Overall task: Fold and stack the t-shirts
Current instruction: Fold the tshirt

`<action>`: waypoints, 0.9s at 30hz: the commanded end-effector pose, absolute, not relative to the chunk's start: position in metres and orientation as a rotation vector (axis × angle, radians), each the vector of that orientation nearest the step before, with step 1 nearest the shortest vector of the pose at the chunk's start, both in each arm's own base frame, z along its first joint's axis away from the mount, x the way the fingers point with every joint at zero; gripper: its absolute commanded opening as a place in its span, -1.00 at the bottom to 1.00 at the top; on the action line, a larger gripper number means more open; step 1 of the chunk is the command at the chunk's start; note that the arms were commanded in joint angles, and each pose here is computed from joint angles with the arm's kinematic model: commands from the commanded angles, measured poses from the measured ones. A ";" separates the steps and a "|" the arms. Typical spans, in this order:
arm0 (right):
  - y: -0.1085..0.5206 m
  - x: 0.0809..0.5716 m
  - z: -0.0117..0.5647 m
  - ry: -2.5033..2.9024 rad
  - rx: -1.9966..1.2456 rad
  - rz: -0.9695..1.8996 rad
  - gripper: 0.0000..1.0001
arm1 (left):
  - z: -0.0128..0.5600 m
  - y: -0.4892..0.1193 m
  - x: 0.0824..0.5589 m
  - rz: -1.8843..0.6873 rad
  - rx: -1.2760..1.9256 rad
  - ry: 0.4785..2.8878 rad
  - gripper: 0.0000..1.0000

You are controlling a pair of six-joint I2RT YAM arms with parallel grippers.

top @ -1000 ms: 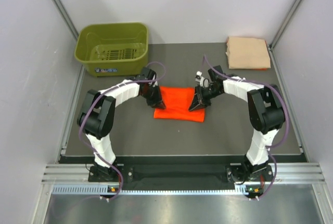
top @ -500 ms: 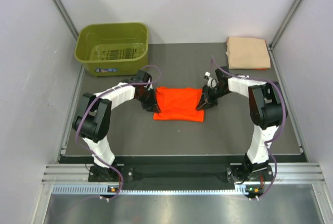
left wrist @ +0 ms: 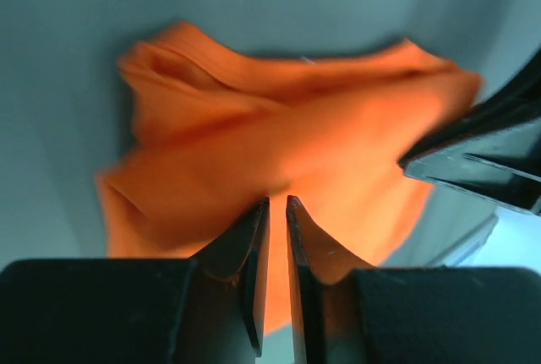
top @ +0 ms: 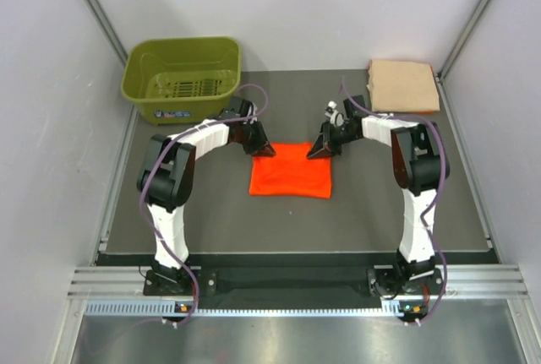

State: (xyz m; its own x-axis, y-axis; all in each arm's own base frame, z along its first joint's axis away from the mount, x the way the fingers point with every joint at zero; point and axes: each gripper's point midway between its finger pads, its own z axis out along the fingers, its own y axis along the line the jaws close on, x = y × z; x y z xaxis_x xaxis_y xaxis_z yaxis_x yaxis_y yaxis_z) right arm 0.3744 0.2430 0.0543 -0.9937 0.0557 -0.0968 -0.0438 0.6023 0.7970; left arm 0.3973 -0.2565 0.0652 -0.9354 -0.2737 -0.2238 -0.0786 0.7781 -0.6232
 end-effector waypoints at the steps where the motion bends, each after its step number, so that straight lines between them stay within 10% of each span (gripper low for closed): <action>1: 0.250 0.407 0.061 2.617 0.013 1.418 -0.78 | 0.052 -0.243 0.429 -0.899 -0.329 2.619 -0.63; 20: 0.193 0.456 0.027 2.617 0.259 1.392 -0.76 | 0.024 -0.194 0.433 -0.683 -0.350 2.682 -0.63; 27: 0.164 0.457 0.080 2.635 0.093 1.075 -0.75 | 0.070 -0.223 0.427 -0.933 -0.297 2.636 -0.21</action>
